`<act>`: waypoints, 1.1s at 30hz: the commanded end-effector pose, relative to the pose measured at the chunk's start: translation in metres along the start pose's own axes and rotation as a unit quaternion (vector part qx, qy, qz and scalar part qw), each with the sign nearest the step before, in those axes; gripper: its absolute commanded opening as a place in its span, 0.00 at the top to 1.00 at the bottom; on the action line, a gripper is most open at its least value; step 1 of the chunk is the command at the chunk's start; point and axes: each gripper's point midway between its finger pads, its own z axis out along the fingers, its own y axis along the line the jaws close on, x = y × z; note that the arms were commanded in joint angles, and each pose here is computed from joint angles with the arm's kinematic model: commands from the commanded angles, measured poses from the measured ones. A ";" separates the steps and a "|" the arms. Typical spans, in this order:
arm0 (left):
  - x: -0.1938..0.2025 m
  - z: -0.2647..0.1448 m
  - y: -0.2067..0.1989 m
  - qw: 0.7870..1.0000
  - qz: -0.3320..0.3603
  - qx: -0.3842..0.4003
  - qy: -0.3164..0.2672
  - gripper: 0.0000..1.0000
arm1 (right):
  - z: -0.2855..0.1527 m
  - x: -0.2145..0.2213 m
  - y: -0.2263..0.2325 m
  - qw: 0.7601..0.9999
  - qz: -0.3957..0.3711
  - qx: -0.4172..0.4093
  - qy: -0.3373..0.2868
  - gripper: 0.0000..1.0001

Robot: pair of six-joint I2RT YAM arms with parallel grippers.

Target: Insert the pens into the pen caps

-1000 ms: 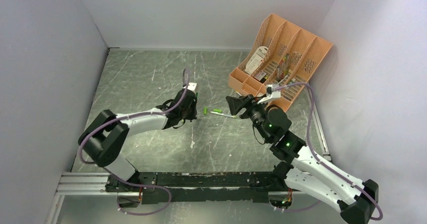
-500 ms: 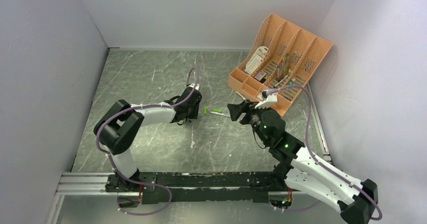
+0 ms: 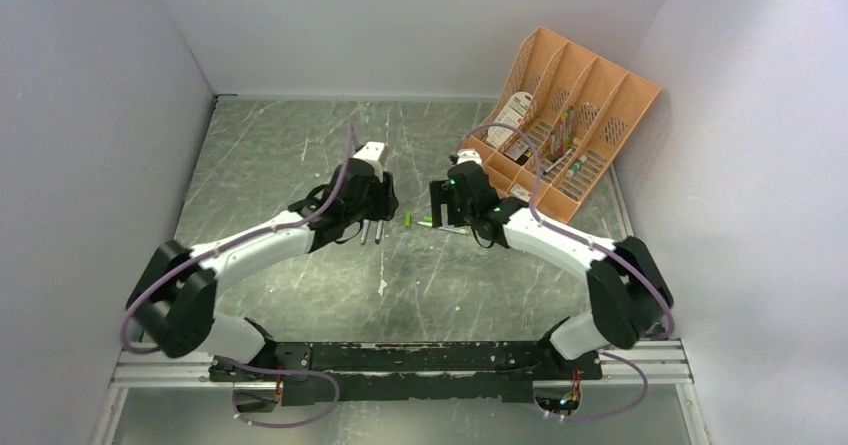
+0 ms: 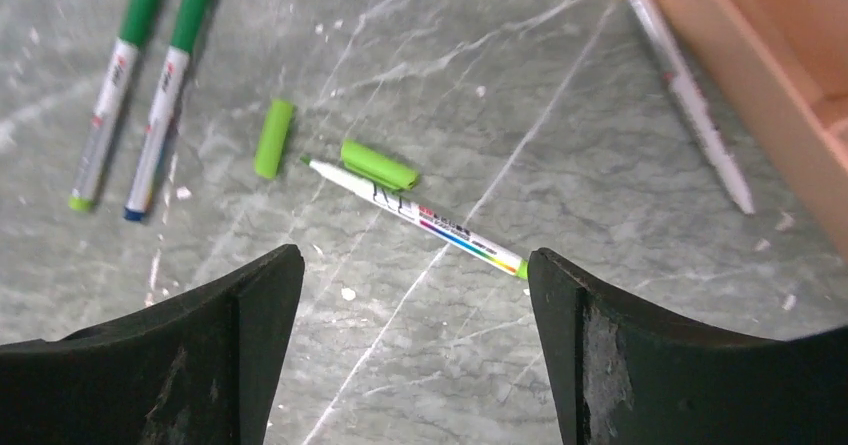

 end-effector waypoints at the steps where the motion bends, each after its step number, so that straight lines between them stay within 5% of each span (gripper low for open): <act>1: -0.033 -0.032 -0.009 0.998 -0.019 0.031 -0.059 0.47 | 0.018 0.016 0.013 0.995 -0.075 -0.037 0.052 0.17; 17: -0.032 -0.055 0.008 0.995 -0.038 0.042 -0.086 0.49 | 0.065 0.078 0.004 0.986 -0.112 -0.026 0.124 0.16; 33: -0.036 -0.057 0.006 0.994 -0.052 0.055 -0.085 0.51 | 0.041 0.106 0.011 0.982 -0.131 -0.011 0.134 0.95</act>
